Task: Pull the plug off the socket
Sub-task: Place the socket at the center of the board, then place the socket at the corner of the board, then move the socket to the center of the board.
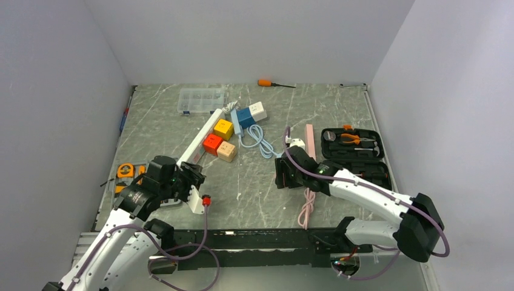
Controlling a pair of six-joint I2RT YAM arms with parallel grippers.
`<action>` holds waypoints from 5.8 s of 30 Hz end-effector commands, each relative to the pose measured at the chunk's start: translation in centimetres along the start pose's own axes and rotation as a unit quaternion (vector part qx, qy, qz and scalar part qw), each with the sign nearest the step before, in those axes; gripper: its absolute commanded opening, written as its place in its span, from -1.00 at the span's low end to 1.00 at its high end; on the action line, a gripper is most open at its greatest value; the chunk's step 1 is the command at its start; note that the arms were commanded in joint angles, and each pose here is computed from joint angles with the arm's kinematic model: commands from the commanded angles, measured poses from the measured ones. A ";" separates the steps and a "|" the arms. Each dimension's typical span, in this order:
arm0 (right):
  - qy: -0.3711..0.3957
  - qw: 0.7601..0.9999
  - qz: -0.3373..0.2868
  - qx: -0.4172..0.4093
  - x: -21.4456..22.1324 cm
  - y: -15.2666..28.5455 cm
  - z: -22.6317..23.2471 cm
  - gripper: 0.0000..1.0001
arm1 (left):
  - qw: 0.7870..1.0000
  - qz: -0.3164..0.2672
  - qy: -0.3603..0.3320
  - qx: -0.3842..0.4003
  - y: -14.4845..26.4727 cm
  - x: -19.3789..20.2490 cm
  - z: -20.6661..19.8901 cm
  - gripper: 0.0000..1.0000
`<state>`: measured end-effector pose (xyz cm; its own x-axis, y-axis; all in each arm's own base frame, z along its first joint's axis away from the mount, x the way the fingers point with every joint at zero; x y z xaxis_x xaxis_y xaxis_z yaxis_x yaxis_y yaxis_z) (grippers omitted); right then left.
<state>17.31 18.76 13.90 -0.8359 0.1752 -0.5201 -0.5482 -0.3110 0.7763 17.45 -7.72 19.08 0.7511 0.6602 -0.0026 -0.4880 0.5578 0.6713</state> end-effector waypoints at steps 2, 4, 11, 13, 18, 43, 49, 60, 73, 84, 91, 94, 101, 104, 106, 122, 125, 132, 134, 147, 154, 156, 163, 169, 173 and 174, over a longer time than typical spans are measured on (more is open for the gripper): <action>-0.031 0.999 -0.033 0.024 -1.6 -1.5 -0.1 -1.00 | 0.999 -0.022 -0.004 -0.029 -0.1 -0.9 1.6 -1.00; -0.035 0.998 -0.041 0.036 -2.3 -2.2 -0.2 -1.00 | 0.999 -0.036 -0.006 -0.033 -0.3 -1.4 1.7 -1.00; -0.082 0.989 -0.078 0.095 -5.9 -4.5 -2.0 -1.00 | 0.994 -0.101 -0.015 -0.024 -2.2 -4.2 1.5 -1.00; -0.095 0.987 -0.077 0.105 -6.5 -5.5 -2.7 -1.00 | 0.992 -0.121 -0.017 -0.020 -3.0 -5.2 1.5 -1.00; -0.102 0.984 -0.056 0.136 -5.9 -8.2 -4.0 -1.00 | 0.985 -0.169 -0.019 -0.020 -5.1 -7.5 2.9 -1.00; -0.135 0.979 -0.051 0.146 -3.4 -7.8 -5.7 -0.03 | 0.966 -0.258 -0.002 -0.024 -10.5 -15.5 5.0 -1.00; -0.132 0.982 -0.081 0.110 -6.0 -5.7 -3.8 0.32 | 0.967 -0.255 -0.003 -0.021 -10.6 -15.9 5.1 -1.00; -0.116 0.981 -0.094 0.124 -6.8 -5.9 -3.9 0.33 | 0.970 -0.243 0.003 -0.018 -10.4 -16.1 5.5 -1.00; -0.096 0.979 -0.166 0.066 -10.6 -4.7 0.0 -0.19 | 0.972 -0.232 0.028 -0.024 -10.5 -15.8 5.2 -1.00; -0.107 0.983 -0.104 0.103 -6.0 -8.6 -2.5 -0.59 | 0.967 -0.222 0.098 0.073 -13.1 -17.4 6.9 -1.00; -0.123 0.978 -0.114 0.124 -4.5 -6.0 -4.7 -0.56 | 0.966 -0.210 0.109 0.109 -14.7 -18.8 9.7 -1.00; -0.124 0.977 -0.132 0.112 -5.3 -4.7 -4.5 -0.25 | 0.962 -0.211 0.113 0.128 -15.7 -20.3 9.0 -1.00; -0.127 0.975 -0.171 0.064 -8.9 -1.6 -2.2 0.28 | 0.955 -0.216 0.109 0.170 -18.0 -23.8 6.2 -1.00; -0.135 0.972 -0.184 0.050 -10.2 -0.8 -1.7 0.33 | 0.951 -0.207 0.131 0.190 -19.5 -25.4 7.2 -1.00; -0.135 0.972 -0.187 0.055 -10.7 -0.5 -1.7 0.33 | 0.950 -0.200 0.138 0.194 -20.4 -26.2 8.1 -1.00; -0.155 0.965 -0.202 0.057 -11.2 1.4 -4.2 0.62 | 0.930 -0.232 0.170 0.228 -17.8 -27.5 10.8 0.99; -0.151 0.965 -0.206 0.058 -11.9 1.6 -4.3 0.64 | 0.920 -0.245 0.177 0.250 -15.1 -26.2 12.1 0.99; -0.136 0.967 -0.211 0.052 -14.6 1.1 -3.3 0.67 | 0.912 -0.234 0.250 0.226 -8.3 -20.0 15.5 0.99; -0.129 0.968 -0.209 0.042 -15.6 0.4 -2.4 0.71 | 0.916 -0.204 0.275 0.211 -6.8 -17.0 16.8 0.99; -0.069 0.990 -0.123 0.006 -17.6 -11.3 5.3 0.76 | 0.816 0.088 0.570 0.032 -8.0 10.1 14.0 0.99; -0.077 0.991 -0.113 0.003 -17.9 -16.1 6.4 0.72 | 0.781 0.145 0.607 0.025 -9.3 15.3 10.4 0.99; -0.076 0.991 -0.109 -0.001 -17.4 -17.2 7.0 0.67 | 0.775 0.146 0.614 0.031 -9.9 15.3 9.5 0.99; -0.058 0.994 -0.086 0.037 -13.6 -20.0 8.0 0.15 | 0.767 0.157 0.619 0.062 -11.6 14.8 5.7 0.97; -0.063 0.993 -0.082 0.059 -10.4 -18.7 6.5 -0.50 | 0.762 0.184 0.615 0.080 -11.2 14.8 2.8 0.50; -0.062 0.992 -0.086 0.068 -8.7 -17.0 5.3 -0.69 | 0.757 0.200 0.617 0.079 -10.1 14.9 1.8 0.20; -0.059 0.992 -0.086 0.074 -8.3 -16.5 5.0 -0.70 | 0.757 0.205 0.616 0.077 -9.7 14.8 1.6 0.14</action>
<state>36.17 27.80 6.75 -0.7100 0.3345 -0.6197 -0.6876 -0.1388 0.7127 34.19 -5.36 11.61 -0.4952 0.7845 -0.3733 -0.3550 0.2095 0.9111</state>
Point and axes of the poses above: each gripper's point midway between its finger pads, its own y axis back along the fingers, its own z axis along the line the jaws close on, x = y × z, the point moved 5 cm from there along y, back along the fingers, and after that the axes turned 15 degrees about -y, right-handed, at the moved point
